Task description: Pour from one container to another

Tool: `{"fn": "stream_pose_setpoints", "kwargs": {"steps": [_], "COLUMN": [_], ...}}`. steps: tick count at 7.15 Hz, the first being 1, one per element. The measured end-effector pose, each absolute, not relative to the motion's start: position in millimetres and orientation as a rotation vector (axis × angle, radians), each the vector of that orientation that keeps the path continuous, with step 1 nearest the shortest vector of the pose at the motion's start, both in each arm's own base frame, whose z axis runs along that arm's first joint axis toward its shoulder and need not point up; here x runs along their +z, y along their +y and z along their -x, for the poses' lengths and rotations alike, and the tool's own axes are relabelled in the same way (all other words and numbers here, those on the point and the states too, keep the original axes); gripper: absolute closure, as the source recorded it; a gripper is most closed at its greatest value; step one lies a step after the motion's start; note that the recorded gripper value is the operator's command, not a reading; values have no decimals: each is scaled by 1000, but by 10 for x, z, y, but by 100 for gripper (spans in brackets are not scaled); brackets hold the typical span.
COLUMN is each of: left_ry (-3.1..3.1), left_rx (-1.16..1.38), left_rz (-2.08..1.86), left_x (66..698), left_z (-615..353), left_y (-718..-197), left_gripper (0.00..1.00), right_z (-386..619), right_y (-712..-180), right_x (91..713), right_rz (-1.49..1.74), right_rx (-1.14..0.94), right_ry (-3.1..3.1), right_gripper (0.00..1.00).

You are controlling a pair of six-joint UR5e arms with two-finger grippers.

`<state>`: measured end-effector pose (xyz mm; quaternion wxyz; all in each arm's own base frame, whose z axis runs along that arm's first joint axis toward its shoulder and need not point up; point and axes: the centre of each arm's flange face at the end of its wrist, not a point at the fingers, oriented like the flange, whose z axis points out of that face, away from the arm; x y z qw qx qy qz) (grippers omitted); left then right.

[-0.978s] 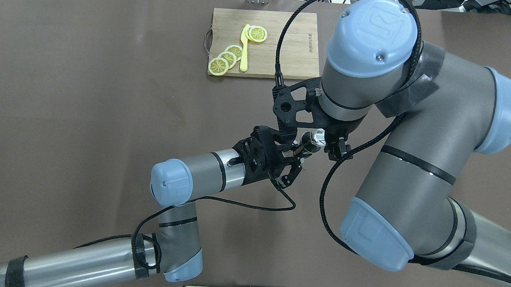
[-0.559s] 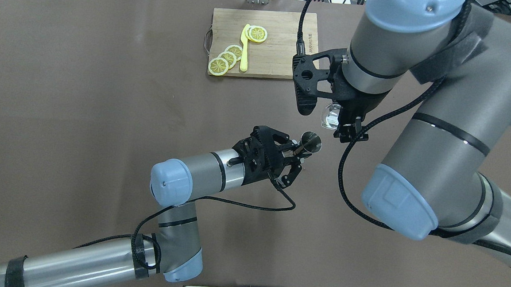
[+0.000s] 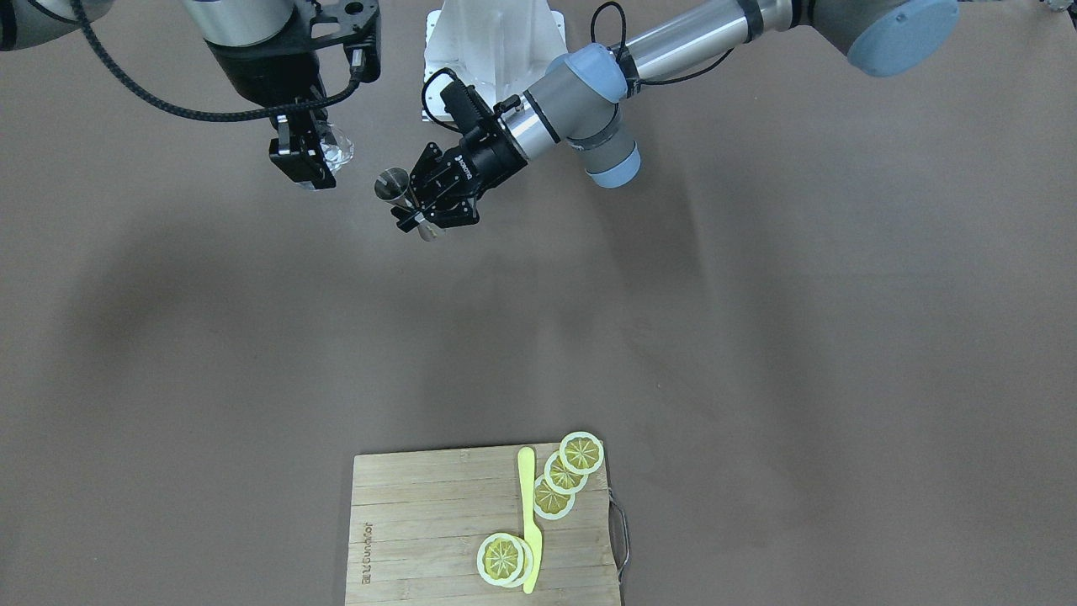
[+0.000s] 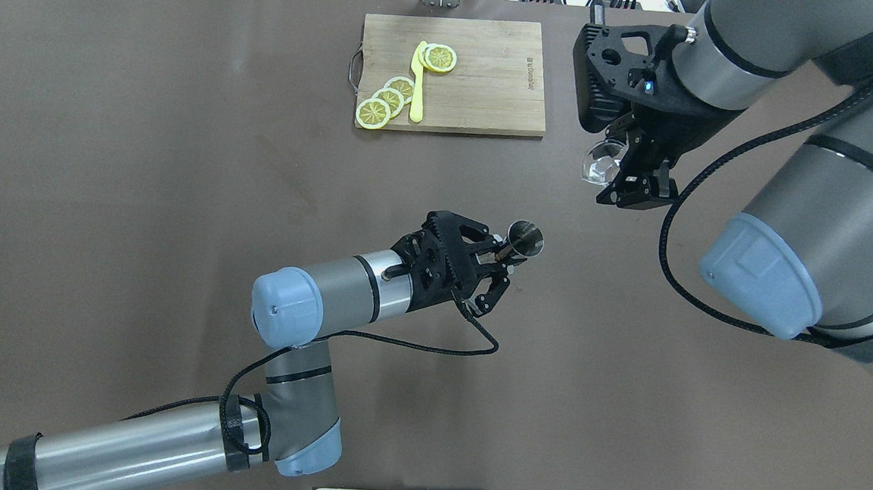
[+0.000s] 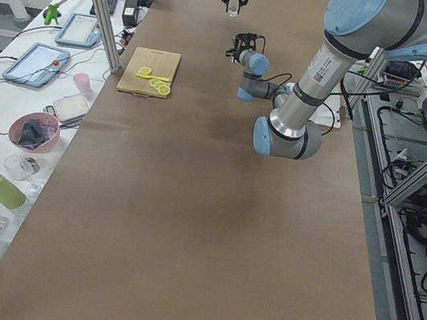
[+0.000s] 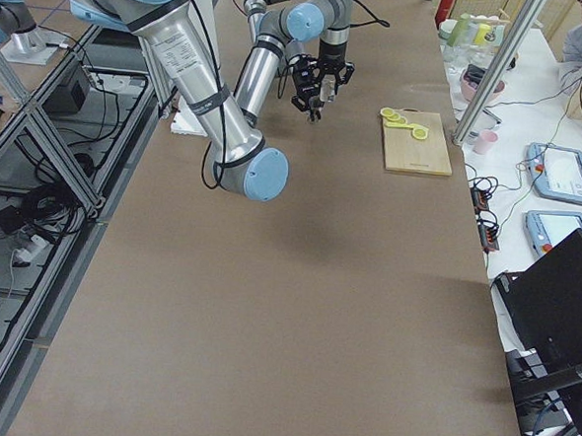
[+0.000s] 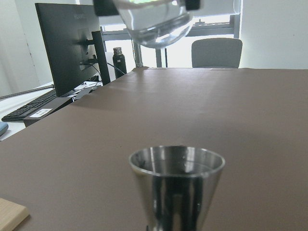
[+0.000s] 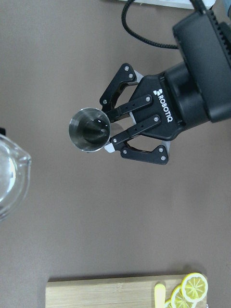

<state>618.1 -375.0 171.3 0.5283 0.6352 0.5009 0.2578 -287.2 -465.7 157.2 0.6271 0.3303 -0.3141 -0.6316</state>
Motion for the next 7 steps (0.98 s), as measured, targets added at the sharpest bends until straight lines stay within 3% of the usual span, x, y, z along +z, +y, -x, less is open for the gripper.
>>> {"fn": "stream_pose_setpoints", "kwargs": {"steps": [7], "left_ry": [1042], "left_rx": [568], "left_rz": [-1553], "left_x": [1644], "left_z": [-5634], "left_y": [-4521], "left_gripper": [100], "right_z": [1192], "right_y": [-5459], "right_x": [3086], "right_rz": [-888], "right_rx": [-1209], "right_ry": [-1034], "right_gripper": [100]}}
